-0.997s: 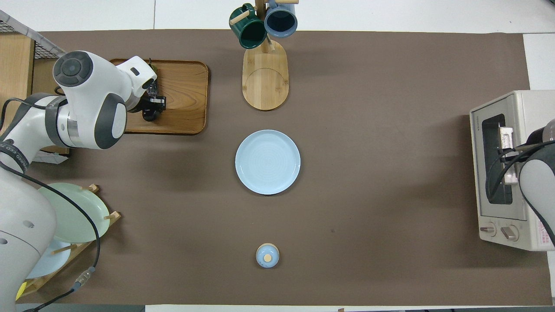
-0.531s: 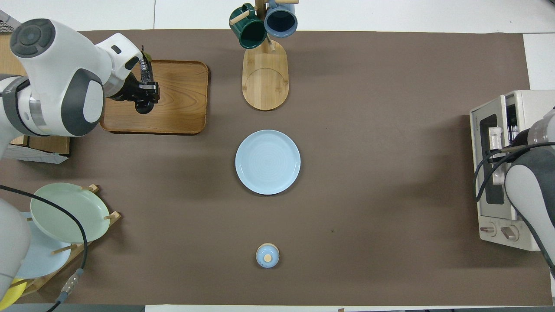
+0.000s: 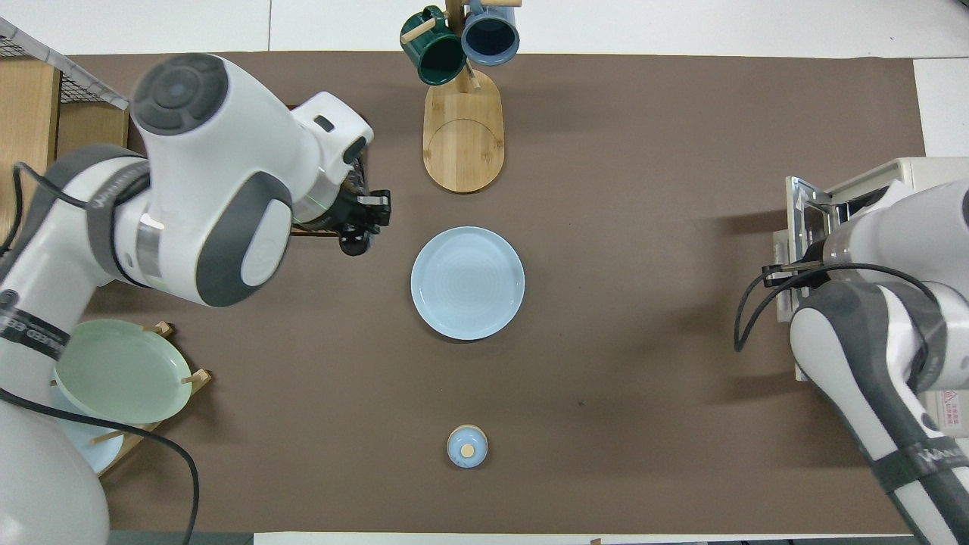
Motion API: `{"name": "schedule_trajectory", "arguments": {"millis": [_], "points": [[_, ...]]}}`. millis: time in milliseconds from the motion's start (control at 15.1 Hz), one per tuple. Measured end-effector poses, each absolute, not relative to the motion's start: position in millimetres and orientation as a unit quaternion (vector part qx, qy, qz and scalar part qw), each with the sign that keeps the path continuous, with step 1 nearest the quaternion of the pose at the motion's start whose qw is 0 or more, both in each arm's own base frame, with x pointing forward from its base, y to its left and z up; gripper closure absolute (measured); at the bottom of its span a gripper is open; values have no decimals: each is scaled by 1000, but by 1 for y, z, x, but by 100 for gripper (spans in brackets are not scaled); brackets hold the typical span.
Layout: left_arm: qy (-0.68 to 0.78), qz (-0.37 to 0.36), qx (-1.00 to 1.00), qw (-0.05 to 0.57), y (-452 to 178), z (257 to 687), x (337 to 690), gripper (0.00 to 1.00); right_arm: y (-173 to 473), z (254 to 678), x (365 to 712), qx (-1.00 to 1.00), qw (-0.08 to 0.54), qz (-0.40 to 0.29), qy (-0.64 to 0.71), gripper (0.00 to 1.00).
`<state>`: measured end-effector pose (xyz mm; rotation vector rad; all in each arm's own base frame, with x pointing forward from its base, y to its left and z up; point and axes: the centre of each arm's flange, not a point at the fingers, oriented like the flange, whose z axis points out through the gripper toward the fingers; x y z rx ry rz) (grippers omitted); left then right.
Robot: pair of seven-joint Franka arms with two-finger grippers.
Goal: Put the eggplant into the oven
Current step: 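Carry the eggplant onto the blue plate with the left gripper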
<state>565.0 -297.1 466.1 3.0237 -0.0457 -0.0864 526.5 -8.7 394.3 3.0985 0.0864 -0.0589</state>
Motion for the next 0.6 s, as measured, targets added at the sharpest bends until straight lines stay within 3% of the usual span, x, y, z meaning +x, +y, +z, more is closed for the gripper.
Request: {"name": "schedule_trajectory", "arguments": {"millis": [332, 598], "points": [[-31, -9, 996, 80, -370, 408, 497, 58, 14, 332, 521, 999, 19, 6, 31, 99], [-41, 3, 996, 83, -385, 366, 472, 58, 30, 318, 524, 1000, 17, 6, 19, 99]]}}
